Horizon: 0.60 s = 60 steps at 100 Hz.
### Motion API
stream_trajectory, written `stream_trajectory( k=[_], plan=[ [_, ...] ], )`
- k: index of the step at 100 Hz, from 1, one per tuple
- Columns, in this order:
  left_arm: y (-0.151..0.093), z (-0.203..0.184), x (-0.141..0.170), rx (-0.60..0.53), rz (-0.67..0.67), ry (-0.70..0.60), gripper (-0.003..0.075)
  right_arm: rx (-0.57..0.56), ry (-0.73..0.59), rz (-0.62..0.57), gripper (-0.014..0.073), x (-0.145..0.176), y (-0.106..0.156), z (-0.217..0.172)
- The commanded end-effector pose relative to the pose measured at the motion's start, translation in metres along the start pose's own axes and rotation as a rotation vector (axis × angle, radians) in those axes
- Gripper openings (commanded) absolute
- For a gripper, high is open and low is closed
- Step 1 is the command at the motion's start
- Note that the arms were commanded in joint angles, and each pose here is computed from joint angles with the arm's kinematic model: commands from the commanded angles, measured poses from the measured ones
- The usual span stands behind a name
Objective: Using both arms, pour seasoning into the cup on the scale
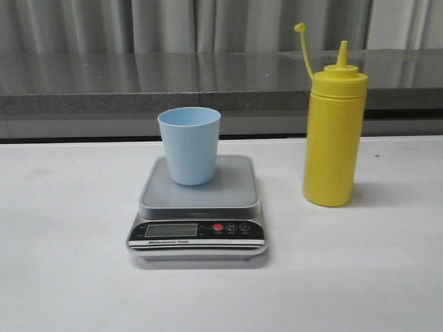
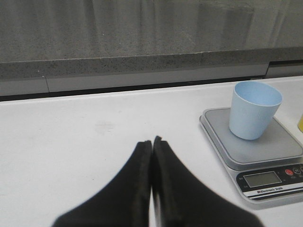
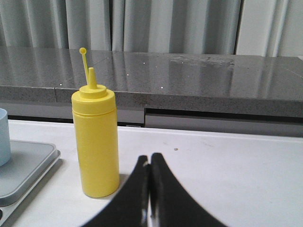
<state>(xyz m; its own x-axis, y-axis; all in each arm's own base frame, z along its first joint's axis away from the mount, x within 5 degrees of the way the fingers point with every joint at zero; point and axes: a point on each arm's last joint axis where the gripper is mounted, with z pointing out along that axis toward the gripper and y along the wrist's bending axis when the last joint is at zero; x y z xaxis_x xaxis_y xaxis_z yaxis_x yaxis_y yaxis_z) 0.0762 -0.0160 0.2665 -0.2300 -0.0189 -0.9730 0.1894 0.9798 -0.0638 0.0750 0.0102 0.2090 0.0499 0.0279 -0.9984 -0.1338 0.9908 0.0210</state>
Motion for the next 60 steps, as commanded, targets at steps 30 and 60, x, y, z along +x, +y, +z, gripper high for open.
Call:
stream_trajectory(
  k=[30, 60],
  plan=[
    [-0.001, -0.002, -0.016, 0.004, -0.012, -0.101, -0.002, 0.006, -0.096, 0.132, -0.0069, -0.01, -0.001, -0.015],
    [-0.001, -0.002, -0.016, 0.004, -0.012, -0.101, -0.002, 0.055, -0.013, 0.147, -0.0069, 0.001, -0.003, -0.022]
  ],
)
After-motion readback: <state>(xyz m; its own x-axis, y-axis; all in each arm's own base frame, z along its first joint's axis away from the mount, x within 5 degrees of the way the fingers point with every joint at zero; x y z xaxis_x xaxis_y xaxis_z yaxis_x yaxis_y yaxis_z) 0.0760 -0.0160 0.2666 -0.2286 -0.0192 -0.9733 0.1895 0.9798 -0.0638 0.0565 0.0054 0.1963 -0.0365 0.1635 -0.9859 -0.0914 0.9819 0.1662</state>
